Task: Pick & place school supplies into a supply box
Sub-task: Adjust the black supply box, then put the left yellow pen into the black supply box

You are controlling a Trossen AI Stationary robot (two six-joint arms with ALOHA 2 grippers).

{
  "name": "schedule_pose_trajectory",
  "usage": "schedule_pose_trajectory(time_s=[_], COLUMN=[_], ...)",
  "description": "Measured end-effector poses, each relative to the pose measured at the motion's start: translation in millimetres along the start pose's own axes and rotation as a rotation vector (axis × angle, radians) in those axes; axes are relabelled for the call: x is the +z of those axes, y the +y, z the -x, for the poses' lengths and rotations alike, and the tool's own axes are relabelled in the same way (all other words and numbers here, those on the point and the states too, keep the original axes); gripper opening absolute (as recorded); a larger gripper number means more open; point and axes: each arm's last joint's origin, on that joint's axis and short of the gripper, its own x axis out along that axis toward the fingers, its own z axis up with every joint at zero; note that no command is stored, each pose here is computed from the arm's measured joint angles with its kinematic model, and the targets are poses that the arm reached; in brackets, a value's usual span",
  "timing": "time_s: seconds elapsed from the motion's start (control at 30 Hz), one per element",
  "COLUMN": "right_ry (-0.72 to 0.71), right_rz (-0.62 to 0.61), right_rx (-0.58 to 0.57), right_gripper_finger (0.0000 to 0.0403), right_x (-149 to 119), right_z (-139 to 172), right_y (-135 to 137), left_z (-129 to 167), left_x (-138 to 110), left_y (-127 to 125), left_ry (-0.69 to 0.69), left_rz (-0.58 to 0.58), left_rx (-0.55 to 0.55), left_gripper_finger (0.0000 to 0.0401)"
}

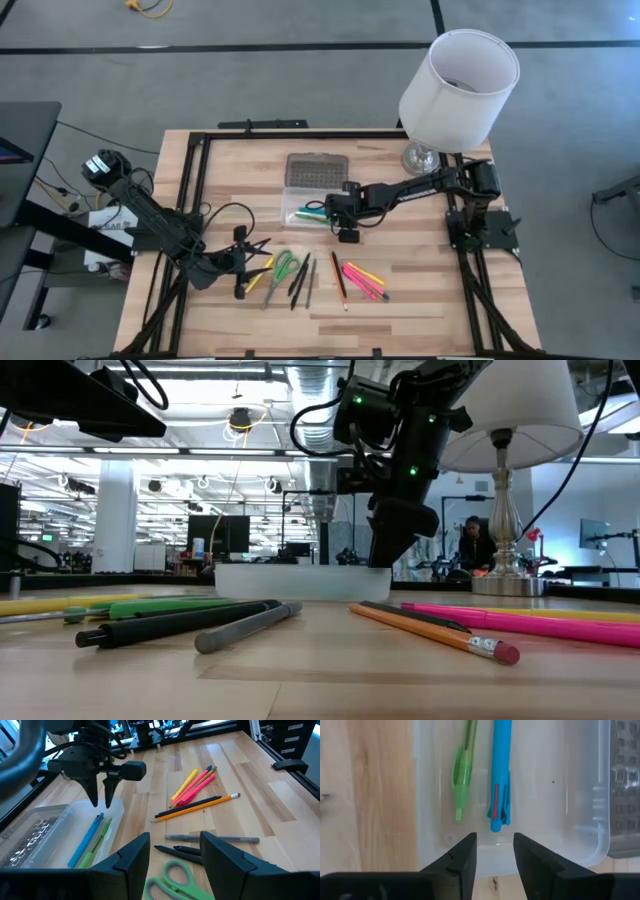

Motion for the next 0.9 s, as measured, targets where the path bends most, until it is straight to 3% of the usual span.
schedule_pose_trajectory(time_s=[0.43, 0.63, 0.77, 0.9], right_ry=[-0.049, -0.201, -0.33, -0.441], right_rz=[0.0, 0.042, 0.101, 0.18], right_rx=[-0.01, -0.022, 0.016, 0.067], right_gripper_finger=[0.0122, 0.0122, 0.0121, 0.0121], right_x=[3.1, 8.4, 7.3, 1.9], right_z=[12.7, 60.1, 100.0, 132.5], right_y=[3.7, 19.9, 41.7, 67.5], left_z=[0.0, 0.0, 0.3, 1.1], left_x=[-0.5, -2.9, -6.3, -13.9], left_y=[0.0, -0.1, -1.8, -0.4], left_ry=[0.004, 0.028, 0.08, 0.153], left_rz=[0.03, 0.125, 0.237, 0.318], left_rx=[0.001, -0.018, -0.083, -0.071], left_gripper_finger=[0.0169, 0.0169, 0.0169, 0.0169])
